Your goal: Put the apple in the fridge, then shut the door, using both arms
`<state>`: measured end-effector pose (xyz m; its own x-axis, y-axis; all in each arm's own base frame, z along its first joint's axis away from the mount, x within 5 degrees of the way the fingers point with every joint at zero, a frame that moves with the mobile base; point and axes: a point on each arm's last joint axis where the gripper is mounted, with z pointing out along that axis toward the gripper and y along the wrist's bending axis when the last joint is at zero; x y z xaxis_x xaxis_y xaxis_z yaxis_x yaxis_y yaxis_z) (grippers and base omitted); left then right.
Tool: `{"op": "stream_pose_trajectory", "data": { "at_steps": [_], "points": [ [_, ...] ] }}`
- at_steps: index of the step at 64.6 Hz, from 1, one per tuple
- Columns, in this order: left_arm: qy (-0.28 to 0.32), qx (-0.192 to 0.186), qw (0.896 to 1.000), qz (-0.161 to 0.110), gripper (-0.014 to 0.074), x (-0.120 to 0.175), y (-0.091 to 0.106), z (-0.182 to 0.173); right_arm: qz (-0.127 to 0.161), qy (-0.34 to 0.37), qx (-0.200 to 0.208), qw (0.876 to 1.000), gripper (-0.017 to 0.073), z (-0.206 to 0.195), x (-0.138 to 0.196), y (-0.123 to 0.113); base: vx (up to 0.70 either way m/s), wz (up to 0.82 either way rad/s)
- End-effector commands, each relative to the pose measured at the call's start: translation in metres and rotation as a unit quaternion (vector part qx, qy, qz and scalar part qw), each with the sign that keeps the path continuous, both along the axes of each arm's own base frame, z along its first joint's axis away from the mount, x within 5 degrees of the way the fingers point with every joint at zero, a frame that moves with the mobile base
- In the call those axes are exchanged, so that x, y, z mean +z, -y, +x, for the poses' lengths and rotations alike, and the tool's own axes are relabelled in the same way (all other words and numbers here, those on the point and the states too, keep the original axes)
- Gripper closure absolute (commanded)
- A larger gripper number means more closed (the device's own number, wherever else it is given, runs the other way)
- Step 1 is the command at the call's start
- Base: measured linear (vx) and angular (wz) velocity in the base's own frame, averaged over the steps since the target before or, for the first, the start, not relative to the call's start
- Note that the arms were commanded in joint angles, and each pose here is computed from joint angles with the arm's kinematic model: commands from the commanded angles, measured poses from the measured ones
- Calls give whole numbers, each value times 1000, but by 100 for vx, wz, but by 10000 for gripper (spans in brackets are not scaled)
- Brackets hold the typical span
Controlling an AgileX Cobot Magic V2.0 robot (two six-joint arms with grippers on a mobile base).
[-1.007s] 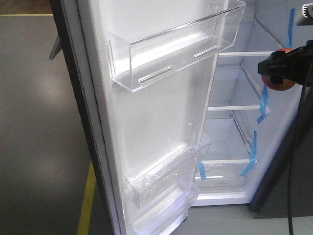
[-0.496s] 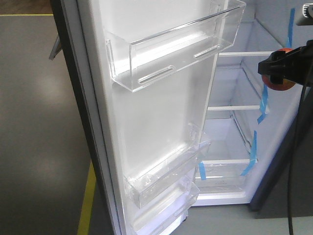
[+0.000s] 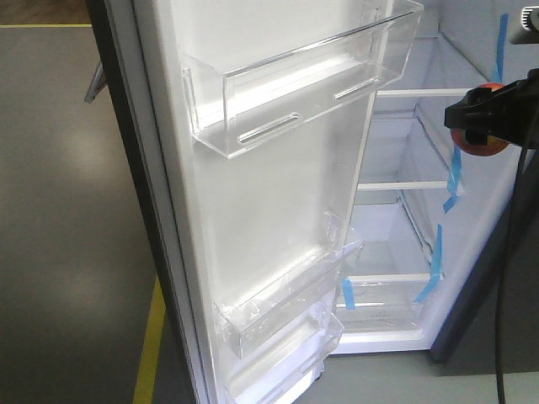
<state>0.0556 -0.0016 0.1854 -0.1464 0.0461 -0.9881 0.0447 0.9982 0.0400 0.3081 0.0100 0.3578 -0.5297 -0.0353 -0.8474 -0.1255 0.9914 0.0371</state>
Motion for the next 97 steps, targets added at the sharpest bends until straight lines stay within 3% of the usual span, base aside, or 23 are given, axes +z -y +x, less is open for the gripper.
{"op": "stream_pose_trajectory", "data": {
  "at_steps": [1,9,16,29,39,46,58,65,80,97],
  "points": [
    [32,-4,999,-2,599,-2,1,1,1,60,-6,998,442,-8,28,1,0,0],
    [32,-4,999,-2,599,-2,1,1,5,61,-1,998,442,-25,40,0,0,0],
    [32,-4,999,-2,599,-2,1,1,5,132,-6,991,442,-54,71,0,0,0],
    [32,-4,999,-2,599,-2,1,1,32,309,-23,950,442,-110,133,2,0,0],
    [32,-4,999,-2,599,-2,1,1,47,339,14,939,442,-115,168,-5,0,0],
    [32,-4,999,-2,599,-2,1,1,53,339,60,937,442,-96,184,-13,0,0],
    [32,-4,999,-2,599,-2,1,1,99,300,194,929,442,-49,192,-36,0,0],
    [32,-4,999,-2,599,-2,1,1,104,280,260,918,442,-23,188,-46,0,0],
    [32,-4,999,-2,599,-2,1,1,134,232,307,913,442,23,167,-54,0,0],
    [32,-4,999,-2,599,-2,1,1,152,203,309,916,440,53,143,-63,0,0]
  ]
}}
